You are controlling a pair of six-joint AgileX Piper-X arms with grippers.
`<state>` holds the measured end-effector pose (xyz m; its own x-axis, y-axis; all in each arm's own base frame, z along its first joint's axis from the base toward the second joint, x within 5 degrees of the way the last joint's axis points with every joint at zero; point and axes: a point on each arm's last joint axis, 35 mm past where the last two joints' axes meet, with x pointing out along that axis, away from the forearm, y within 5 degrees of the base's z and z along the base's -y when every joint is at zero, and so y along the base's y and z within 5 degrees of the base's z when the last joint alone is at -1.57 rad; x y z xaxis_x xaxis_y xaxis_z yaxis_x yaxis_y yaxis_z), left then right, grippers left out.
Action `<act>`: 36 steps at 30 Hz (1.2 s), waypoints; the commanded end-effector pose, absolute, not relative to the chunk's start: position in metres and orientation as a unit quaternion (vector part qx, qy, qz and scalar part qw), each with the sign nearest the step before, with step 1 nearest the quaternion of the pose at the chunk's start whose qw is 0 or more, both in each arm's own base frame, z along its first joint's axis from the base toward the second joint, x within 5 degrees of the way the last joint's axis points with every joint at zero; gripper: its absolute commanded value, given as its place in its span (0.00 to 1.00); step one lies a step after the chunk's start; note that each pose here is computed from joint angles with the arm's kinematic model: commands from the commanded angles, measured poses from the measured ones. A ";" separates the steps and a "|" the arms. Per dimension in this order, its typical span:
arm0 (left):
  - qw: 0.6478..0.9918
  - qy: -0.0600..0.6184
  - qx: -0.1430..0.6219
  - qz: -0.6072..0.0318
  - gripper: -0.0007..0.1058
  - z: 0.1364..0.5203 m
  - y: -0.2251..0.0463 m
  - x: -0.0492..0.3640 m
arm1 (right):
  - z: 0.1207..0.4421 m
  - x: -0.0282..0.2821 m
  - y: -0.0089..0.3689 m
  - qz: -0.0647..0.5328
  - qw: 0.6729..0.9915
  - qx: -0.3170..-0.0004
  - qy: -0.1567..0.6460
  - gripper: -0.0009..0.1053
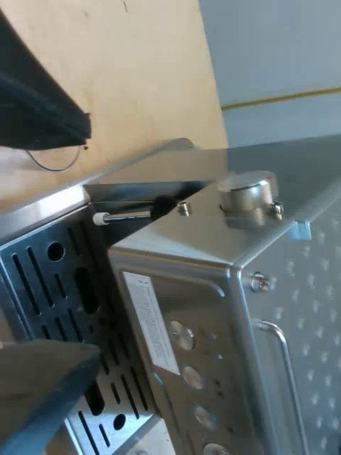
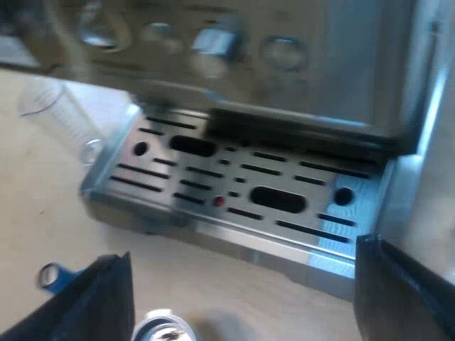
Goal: Grind coffee beans and then tamp
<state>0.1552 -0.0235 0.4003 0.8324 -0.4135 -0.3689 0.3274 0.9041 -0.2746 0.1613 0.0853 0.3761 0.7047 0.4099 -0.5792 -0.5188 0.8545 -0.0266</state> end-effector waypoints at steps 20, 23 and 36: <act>0.973 0.141 -0.074 -0.168 0.56 0.419 -0.015 0.073 | 0.395 0.123 0.007 0.123 0.950 -0.114 0.265 0.63; 0.976 0.119 -0.071 -0.170 0.56 0.418 -0.014 0.057 | 0.400 0.109 0.006 0.121 0.955 -0.122 0.242 0.63; 0.984 0.078 -0.063 -0.145 0.56 0.396 -0.009 0.006 | 0.419 0.032 0.006 0.105 0.977 -0.147 0.111 0.63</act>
